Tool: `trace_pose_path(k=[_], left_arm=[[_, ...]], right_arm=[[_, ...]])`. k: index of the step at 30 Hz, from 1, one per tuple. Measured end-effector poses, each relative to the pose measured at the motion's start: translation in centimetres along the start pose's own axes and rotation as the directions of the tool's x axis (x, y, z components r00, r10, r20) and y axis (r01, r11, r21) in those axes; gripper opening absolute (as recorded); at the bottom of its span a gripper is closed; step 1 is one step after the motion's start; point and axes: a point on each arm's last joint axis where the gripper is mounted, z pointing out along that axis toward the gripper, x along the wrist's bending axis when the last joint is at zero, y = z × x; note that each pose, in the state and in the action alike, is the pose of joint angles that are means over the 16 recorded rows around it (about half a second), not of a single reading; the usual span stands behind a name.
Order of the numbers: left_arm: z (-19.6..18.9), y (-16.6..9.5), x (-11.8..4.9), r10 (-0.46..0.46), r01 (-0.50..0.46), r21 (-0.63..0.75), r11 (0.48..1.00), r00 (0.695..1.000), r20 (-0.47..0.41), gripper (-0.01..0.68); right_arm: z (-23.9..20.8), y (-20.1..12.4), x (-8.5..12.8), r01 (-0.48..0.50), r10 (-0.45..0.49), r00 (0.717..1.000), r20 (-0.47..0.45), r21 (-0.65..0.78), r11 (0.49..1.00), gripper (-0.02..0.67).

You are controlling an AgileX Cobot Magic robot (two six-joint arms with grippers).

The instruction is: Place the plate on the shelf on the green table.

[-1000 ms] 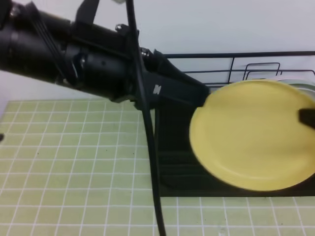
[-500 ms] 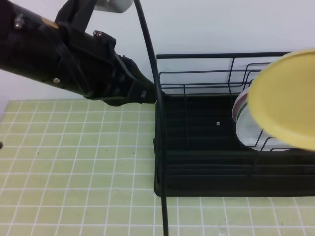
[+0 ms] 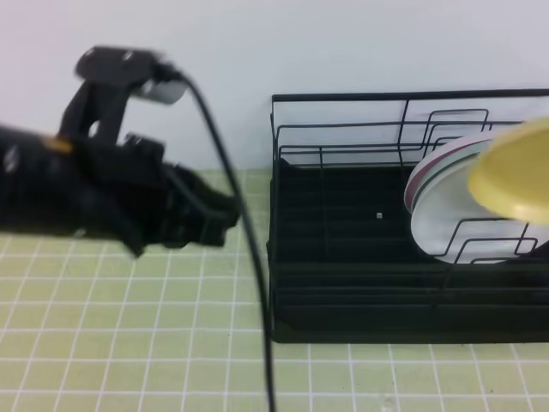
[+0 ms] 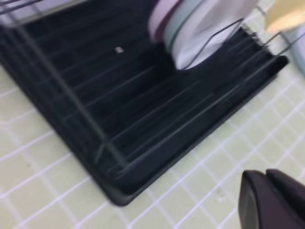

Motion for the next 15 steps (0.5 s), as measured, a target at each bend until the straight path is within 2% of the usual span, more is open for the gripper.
trace_pose_path(k=[6, 15], left_arm=[[-0.1, -2.0, 0.4, -0.007, 0.007, 0.009, 1.000, 0.999, -0.045, -0.001], [-0.2, -3.1, 0.3, -0.032, 0.034, 0.049, 0.998, 0.999, -0.031, -0.001]], right_arm=[[1.7, 0.3, 0.0, 0.072, -0.073, 0.997, 0.017, 0.012, 0.997, 0.076], [3.7, 0.4, 0.3, 0.108, -0.108, 0.994, 0.004, 0.007, 0.994, 0.062]])
